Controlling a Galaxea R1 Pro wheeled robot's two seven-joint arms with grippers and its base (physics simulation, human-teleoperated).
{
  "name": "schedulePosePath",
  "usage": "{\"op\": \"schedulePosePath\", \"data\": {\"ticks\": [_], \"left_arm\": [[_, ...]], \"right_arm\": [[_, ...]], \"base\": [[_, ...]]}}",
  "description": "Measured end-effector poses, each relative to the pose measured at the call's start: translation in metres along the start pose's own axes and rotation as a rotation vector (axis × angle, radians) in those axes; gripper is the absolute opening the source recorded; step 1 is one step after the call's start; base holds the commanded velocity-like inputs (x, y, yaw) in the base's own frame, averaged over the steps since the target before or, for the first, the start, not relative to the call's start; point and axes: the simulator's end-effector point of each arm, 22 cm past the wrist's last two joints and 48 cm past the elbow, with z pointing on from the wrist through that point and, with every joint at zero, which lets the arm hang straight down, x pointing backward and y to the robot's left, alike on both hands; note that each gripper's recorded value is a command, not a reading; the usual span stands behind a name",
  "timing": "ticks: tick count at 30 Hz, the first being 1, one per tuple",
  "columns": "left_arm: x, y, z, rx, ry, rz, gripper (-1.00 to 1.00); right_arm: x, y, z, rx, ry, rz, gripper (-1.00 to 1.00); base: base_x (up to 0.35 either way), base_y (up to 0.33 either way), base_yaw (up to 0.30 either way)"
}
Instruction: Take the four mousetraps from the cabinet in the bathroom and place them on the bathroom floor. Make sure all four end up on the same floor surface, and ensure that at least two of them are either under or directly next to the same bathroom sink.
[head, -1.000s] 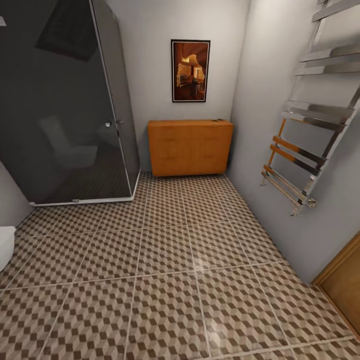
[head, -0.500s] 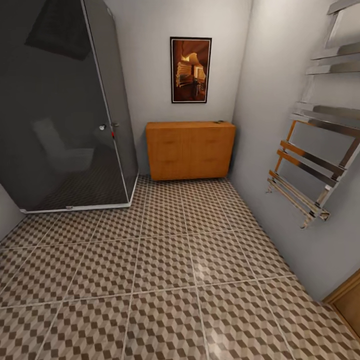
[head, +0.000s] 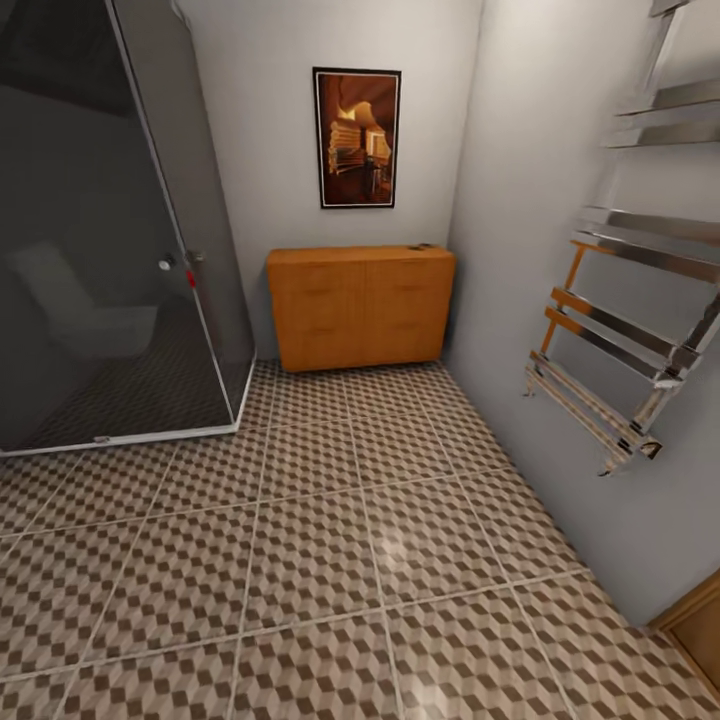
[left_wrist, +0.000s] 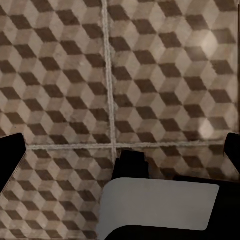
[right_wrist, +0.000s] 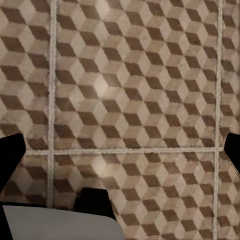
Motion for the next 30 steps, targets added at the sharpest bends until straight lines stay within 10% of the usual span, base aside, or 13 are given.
{"op": "schedulePosePath", "data": {"ticks": [30], "left_arm": [[0.0002,-0.0001,0.0000,0.000,0.000,0.000,1.00]], "right_arm": [[-0.0009,0.0031,-0.0005,-0.004,-0.001,0.000,1.00]], "base": [[0.335,0.000,-0.005]]}}
